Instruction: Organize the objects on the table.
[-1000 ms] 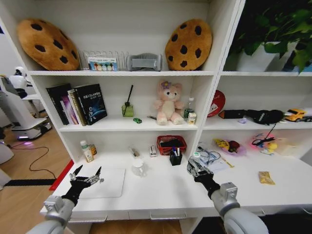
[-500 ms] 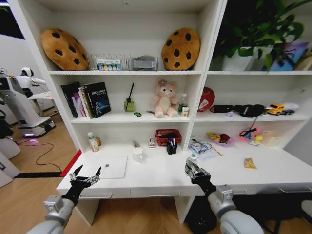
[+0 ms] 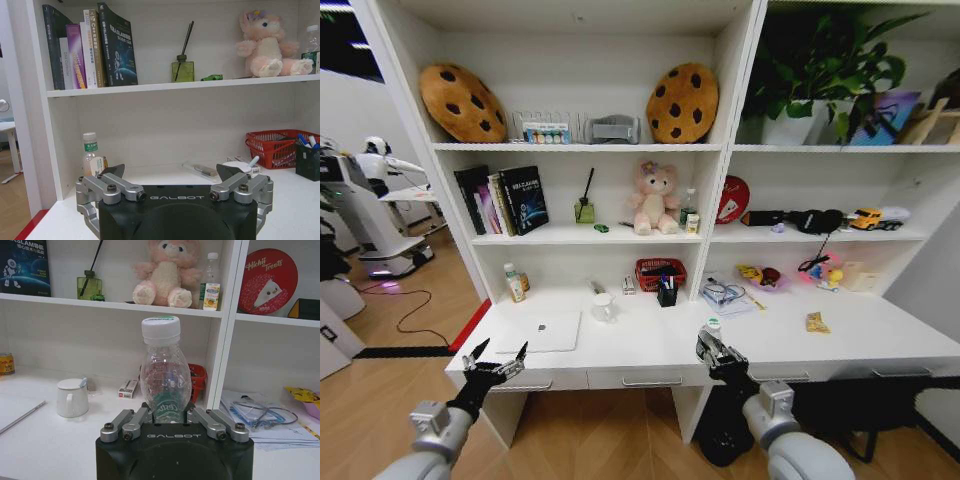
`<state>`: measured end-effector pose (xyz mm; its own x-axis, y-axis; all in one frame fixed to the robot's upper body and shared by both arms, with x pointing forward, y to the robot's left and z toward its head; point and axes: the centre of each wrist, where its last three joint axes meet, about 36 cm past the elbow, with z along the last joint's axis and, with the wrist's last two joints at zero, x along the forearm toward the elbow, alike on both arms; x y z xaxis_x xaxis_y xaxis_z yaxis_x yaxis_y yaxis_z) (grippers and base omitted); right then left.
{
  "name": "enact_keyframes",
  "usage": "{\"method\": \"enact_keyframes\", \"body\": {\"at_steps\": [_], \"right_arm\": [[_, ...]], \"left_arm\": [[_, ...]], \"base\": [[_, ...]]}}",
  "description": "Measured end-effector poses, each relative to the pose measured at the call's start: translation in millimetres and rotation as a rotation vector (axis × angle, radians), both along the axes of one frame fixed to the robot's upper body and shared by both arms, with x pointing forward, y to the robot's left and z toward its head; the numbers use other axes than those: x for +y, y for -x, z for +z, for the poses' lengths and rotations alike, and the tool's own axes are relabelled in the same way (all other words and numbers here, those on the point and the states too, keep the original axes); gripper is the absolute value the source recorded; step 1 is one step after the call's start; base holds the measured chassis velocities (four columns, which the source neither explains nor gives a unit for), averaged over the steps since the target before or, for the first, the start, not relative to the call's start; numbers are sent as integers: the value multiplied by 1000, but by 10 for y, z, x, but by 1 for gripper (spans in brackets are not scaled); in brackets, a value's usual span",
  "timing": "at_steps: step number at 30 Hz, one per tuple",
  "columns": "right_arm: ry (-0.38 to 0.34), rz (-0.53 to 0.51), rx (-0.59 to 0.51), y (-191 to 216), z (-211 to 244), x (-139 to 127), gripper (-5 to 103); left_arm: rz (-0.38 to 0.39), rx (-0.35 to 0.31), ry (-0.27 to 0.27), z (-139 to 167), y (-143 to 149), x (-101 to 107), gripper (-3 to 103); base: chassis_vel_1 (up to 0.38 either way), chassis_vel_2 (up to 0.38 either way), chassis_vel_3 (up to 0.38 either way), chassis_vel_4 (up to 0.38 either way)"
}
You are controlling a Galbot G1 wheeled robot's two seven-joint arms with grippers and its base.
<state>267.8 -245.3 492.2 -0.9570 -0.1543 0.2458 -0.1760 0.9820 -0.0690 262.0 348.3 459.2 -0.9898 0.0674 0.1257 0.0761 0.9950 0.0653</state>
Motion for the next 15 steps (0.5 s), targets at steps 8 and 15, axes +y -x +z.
{"method": "enact_keyframes", "body": {"at_steps": [8, 15], "right_arm": [[-4, 10, 5, -2, -10, 14, 25], [-7, 9, 5, 11, -14, 19, 25]], "left_arm": [[0, 0, 0, -1, 1, 0, 100], [0, 0, 0, -1, 1, 0, 100]], "base": [[-124, -158, 130, 160], [-237, -256, 236, 234]]}}
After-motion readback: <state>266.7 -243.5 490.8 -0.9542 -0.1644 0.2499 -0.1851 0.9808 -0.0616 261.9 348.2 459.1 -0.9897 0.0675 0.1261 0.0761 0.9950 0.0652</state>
